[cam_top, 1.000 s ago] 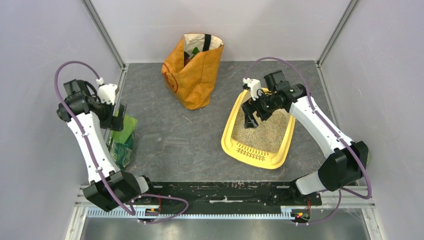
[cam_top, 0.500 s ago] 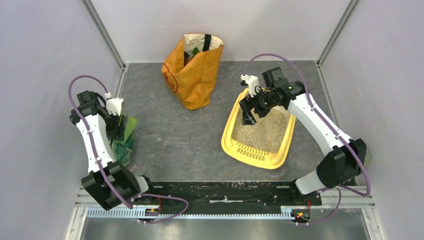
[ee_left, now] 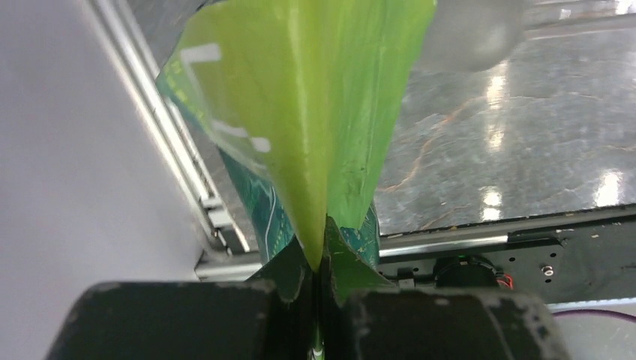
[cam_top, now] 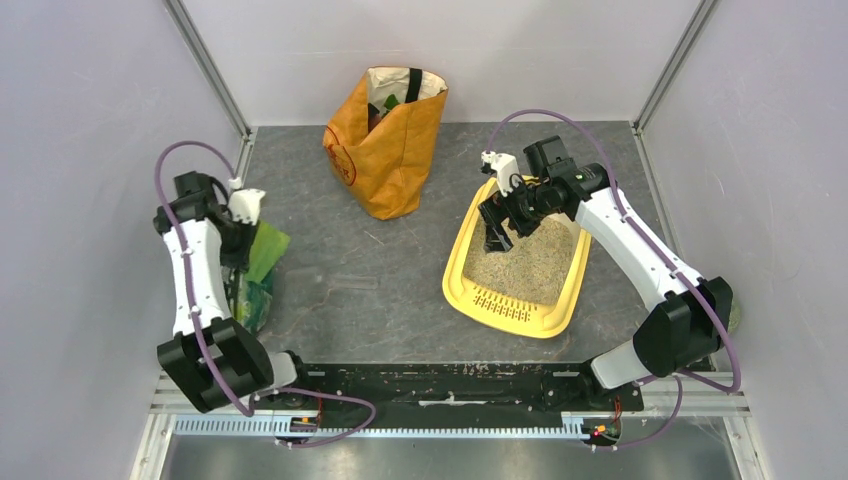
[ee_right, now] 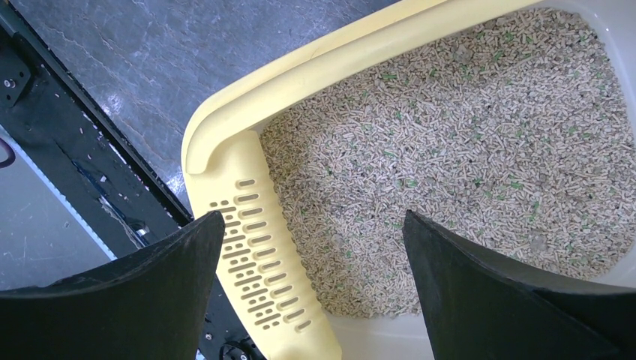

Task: Fill the litter box with clean litter

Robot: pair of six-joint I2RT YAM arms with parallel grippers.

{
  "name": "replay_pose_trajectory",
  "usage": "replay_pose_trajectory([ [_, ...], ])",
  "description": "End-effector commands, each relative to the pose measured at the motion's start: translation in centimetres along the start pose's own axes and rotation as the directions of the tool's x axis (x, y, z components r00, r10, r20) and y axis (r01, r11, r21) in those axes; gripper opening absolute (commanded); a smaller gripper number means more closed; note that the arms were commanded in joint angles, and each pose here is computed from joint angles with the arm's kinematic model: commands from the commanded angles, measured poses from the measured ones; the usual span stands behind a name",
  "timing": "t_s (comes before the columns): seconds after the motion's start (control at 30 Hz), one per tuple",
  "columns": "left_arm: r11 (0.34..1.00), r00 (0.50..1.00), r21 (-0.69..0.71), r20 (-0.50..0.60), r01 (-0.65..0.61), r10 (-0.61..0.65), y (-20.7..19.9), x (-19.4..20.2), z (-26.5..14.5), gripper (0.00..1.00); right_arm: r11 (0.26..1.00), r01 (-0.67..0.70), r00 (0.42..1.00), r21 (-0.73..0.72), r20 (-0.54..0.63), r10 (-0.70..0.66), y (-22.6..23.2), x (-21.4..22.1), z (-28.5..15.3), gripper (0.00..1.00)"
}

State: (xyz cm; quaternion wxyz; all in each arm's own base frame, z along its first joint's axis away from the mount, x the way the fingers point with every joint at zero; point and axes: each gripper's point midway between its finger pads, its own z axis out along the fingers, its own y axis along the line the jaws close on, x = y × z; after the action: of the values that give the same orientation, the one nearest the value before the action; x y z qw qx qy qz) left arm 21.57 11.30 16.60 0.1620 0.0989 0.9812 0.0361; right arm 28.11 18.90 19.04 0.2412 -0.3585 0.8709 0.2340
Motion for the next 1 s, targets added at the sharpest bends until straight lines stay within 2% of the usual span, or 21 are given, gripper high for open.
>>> replay_pose_trajectory([
  [0.0,0.986,0.984,0.118,0.150,-0.114,0.096,-5.1,-4.8,-1.5,0.02,1.000,0.022,0.999,0.005,0.044,-0.022,0.3,-0.8,-0.6,0.96],
  [0.27,0.915,0.963,0.315,0.176,-0.252,0.205,-13.7,-7.3,-1.0,0.02,1.000,0.022,0.999,0.019,0.041,-0.022,0.1,-0.6,-0.7,0.97],
  [0.43,0.853,0.908,0.327,0.241,-0.408,0.342,-17.3,-9.8,-1.0,0.02,1.000,0.019,0.999,0.011,0.041,-0.020,0.3,-0.6,-0.6,0.97],
  [0.67,0.733,0.789,0.298,0.286,-0.612,0.543,-18.7,-11.8,-1.7,0.02,0.999,0.025,0.998,-0.028,0.059,-0.024,0.6,-1.8,-0.3,0.97],
  [0.83,0.698,0.734,0.236,0.306,-0.676,0.607,-17.9,-12.7,-2.2,0.03,0.998,0.033,0.996,-0.049,0.086,-0.028,0.6,-3.2,0.0,0.97],
  [0.9,0.709,0.732,0.203,0.300,-0.676,0.612,-17.3,-13.0,-2.4,0.20,0.997,0.050,0.994,-0.058,0.104,-0.044,0.6,-3.9,0.1,0.97],
  [0.97,0.737,0.752,0.190,0.314,-0.648,0.580,-16.7,-13.5,-3.1,0.47,0.995,0.067,0.990,-0.068,0.128,-0.058,0.6,-4.8,0.2,0.97],
])
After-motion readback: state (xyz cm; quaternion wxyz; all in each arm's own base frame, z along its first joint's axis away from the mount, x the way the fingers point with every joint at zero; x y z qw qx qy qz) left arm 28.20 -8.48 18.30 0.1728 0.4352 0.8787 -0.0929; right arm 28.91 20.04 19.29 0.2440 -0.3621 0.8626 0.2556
